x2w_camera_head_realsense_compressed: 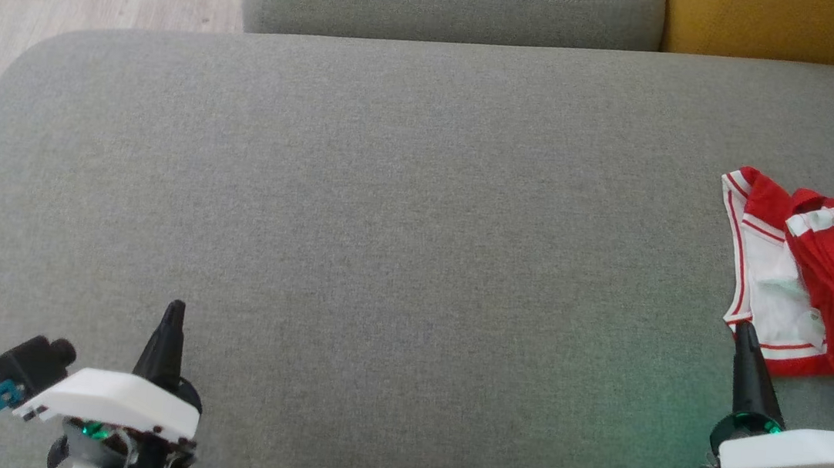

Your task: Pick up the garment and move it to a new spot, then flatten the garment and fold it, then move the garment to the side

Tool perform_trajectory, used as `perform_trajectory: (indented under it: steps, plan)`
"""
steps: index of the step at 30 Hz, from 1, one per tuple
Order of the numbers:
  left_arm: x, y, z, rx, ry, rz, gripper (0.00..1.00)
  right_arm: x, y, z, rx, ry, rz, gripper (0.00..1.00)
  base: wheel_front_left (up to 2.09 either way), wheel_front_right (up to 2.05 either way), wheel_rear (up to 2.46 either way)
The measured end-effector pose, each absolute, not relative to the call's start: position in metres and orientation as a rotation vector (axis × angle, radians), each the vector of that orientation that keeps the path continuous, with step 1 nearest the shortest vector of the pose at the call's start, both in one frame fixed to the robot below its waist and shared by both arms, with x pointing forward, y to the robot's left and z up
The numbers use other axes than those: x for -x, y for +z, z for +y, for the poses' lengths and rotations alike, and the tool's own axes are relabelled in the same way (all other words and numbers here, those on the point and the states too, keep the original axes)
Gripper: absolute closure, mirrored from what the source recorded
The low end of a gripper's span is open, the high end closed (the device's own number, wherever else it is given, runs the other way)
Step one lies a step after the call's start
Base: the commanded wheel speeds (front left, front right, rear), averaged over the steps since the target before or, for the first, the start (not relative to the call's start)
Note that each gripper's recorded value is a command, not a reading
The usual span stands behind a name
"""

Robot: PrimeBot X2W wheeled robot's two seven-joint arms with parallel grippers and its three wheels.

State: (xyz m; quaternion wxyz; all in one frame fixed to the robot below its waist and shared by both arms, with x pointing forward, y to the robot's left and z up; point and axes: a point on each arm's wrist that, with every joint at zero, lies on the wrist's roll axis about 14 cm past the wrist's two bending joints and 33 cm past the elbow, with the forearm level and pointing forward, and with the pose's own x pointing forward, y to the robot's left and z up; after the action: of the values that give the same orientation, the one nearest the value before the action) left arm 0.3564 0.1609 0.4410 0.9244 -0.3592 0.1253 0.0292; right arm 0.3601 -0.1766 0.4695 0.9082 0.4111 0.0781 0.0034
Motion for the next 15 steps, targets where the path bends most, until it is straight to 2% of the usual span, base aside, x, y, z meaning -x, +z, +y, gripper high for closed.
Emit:
perform_trajectory:
  steps: [15]
  plan:
    - [-0.3614,0.4463,0.168,0.934,0.077,0.244,1.0,-0.3632,0.4713,-0.1816,-1.019,-0.016,0.143,1.0,0.0,0.0,0.0]
